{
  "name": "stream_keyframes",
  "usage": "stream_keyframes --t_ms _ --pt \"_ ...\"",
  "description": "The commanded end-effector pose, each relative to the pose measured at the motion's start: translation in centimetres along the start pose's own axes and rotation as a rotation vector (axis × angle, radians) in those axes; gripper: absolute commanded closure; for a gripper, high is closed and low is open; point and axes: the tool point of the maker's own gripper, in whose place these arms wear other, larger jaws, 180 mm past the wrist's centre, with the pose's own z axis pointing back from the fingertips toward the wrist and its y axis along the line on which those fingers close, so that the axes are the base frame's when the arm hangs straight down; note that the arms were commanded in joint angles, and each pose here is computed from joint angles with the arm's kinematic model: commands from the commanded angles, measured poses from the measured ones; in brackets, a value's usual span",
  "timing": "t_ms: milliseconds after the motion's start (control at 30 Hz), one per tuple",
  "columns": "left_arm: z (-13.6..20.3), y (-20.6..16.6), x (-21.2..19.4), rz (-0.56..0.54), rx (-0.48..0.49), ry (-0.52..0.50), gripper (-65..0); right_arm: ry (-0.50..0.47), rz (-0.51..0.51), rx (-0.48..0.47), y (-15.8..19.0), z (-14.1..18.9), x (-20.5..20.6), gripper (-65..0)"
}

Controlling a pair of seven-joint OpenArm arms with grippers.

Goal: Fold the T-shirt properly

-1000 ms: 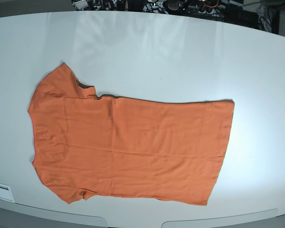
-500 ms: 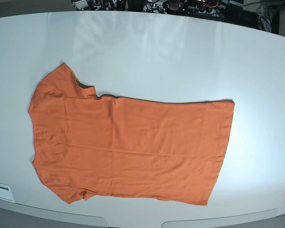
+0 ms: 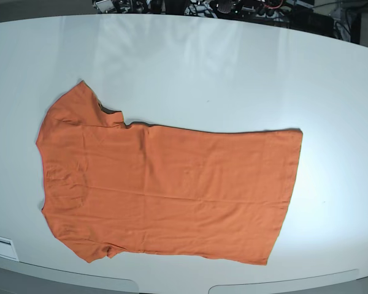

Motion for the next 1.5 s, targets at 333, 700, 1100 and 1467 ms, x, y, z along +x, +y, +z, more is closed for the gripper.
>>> stream_keyframes --t_ms 333,700,1100,1467 --pt "3.0 -4.1 -8.4 -0.114 -0.101 0.144 0.0 0.160 0.044 0.136 5.4 1.5 -12.4 0.0" --pt "13.7 -3.9 -12.3 -0.272 -0.181 0.087 0.0 0.152 0.106 0.131 6.3 10.9 -17.9 0.0" --pt "25.6 -3.2 -6.9 -0.759 -0.074 -0.091 0.0 -0.131 0.329 -0.201 2.8 24.9 -11.8 0.0" --pt "30.6 0.7 3.9 -1.071 0.350 -0.366 0.0 -0.354 0.500 -0.694 -3.4 33.0 -4.4 0.0"
